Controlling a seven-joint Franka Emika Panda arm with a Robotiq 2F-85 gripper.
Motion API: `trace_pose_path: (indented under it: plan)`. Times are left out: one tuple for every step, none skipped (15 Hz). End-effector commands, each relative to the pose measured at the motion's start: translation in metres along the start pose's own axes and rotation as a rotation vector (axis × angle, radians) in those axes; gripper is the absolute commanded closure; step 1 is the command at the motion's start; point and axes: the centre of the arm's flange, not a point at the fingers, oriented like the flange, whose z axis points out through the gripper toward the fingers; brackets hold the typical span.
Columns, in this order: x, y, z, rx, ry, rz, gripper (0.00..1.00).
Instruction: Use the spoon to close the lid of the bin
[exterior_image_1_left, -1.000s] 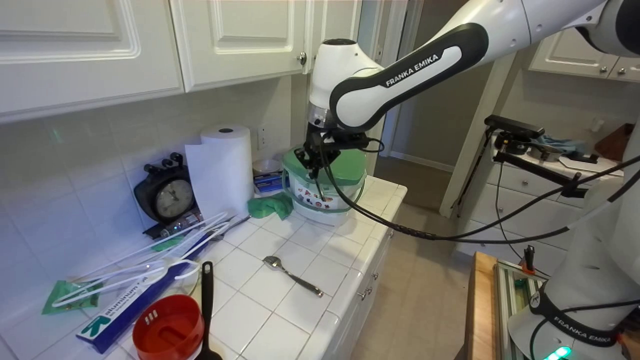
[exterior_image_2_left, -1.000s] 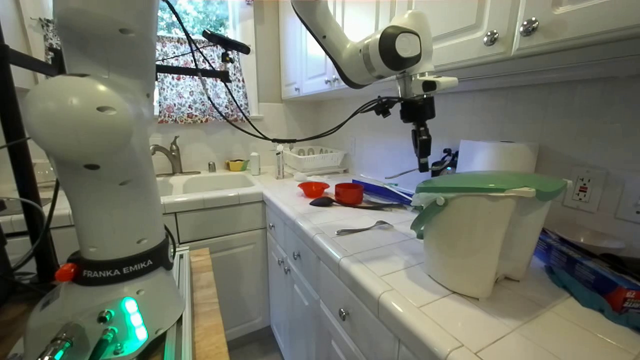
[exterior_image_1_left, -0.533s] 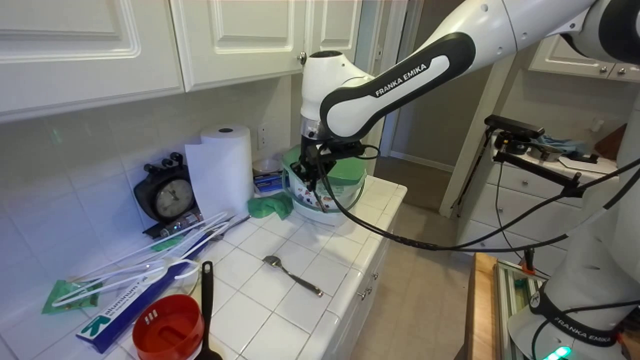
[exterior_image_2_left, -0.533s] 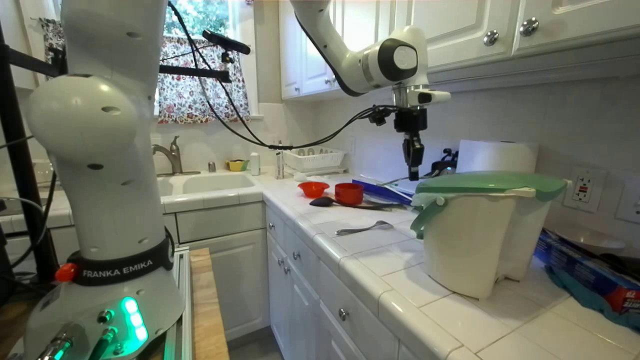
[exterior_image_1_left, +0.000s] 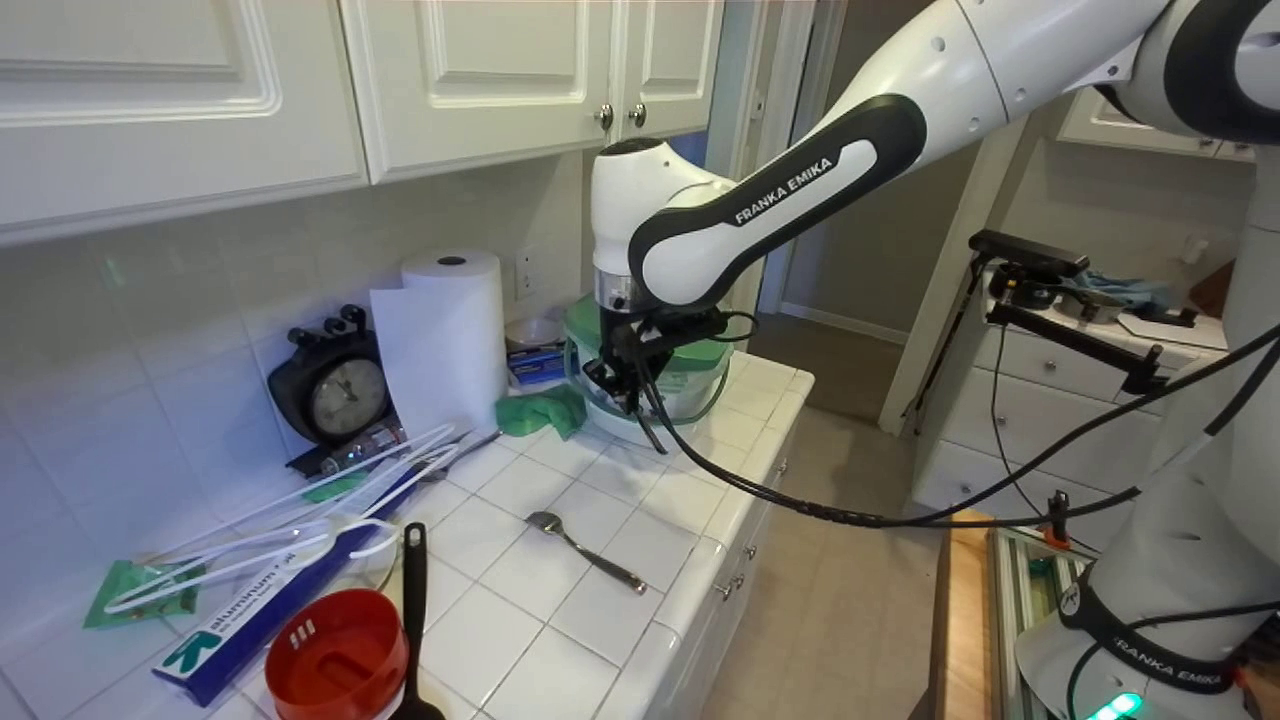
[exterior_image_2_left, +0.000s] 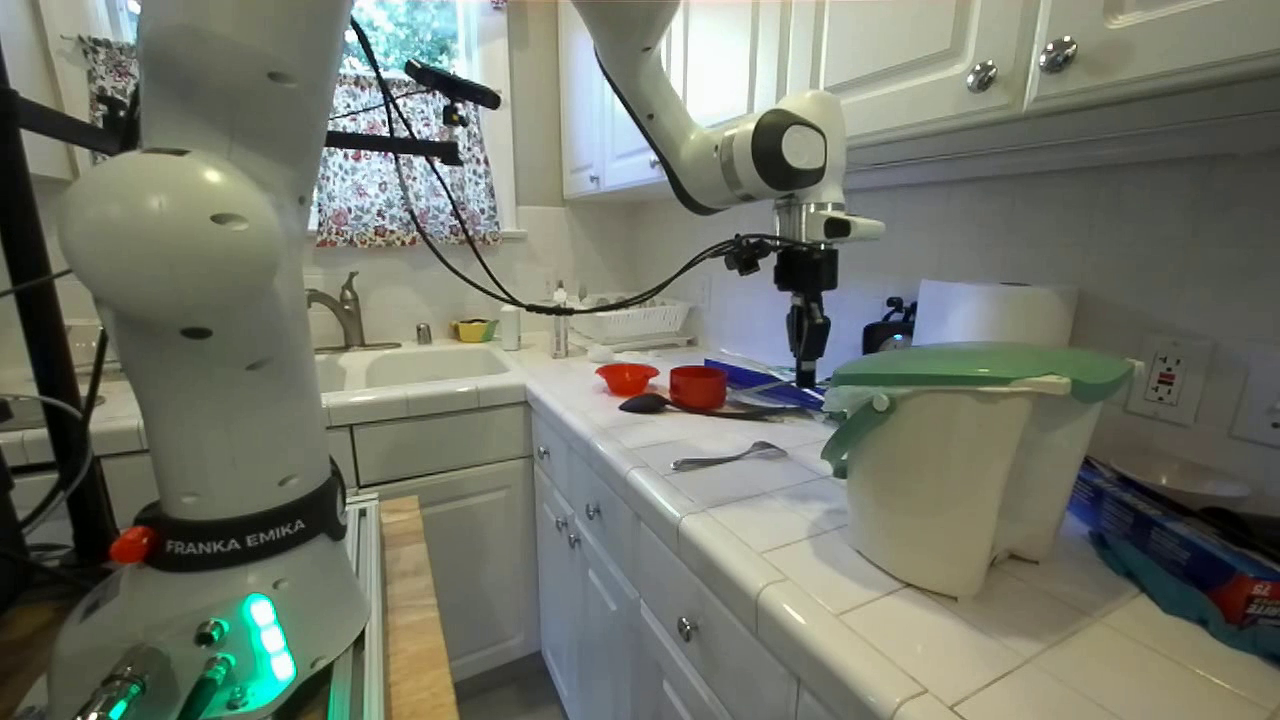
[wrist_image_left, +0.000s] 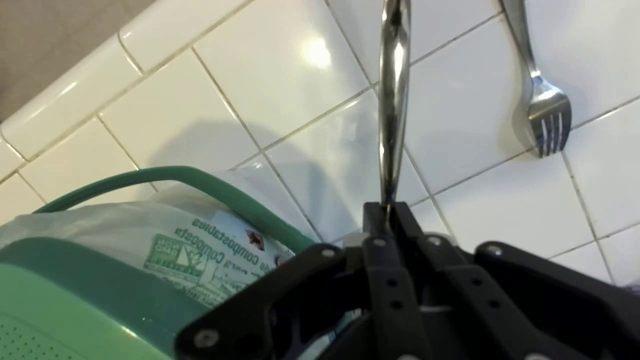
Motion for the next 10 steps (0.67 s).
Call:
trace_pose_path:
  plan:
    - [0.002,-0.007,0.017,-0.005,-0.055,-0.025,0.96]
    - [0.001,-0.008,0.023,-0.012,-0.061,-0.032,0.96]
    - [0.0,-0.009,0.029,-0.016,-0.076,-0.039,0.96]
    - [-0.001,-0.01,0.035,-0.018,-0.082,-0.049,0.96]
    - [-0.001,-0.01,0.042,-0.019,-0.093,-0.057,0.96]
    - [-0.003,-0.012,0.047,-0.023,-0.104,-0.061,0.96]
    - [-0.005,-0.013,0.051,-0.026,-0.115,-0.061,0.96]
    - [-0.007,-0.014,0.057,-0.027,-0.12,-0.065,0.96]
    - [-0.009,-0.016,0.061,-0.027,-0.126,-0.07,0.96]
    - [-0.01,-0.017,0.066,-0.028,-0.13,-0.079,0.96]
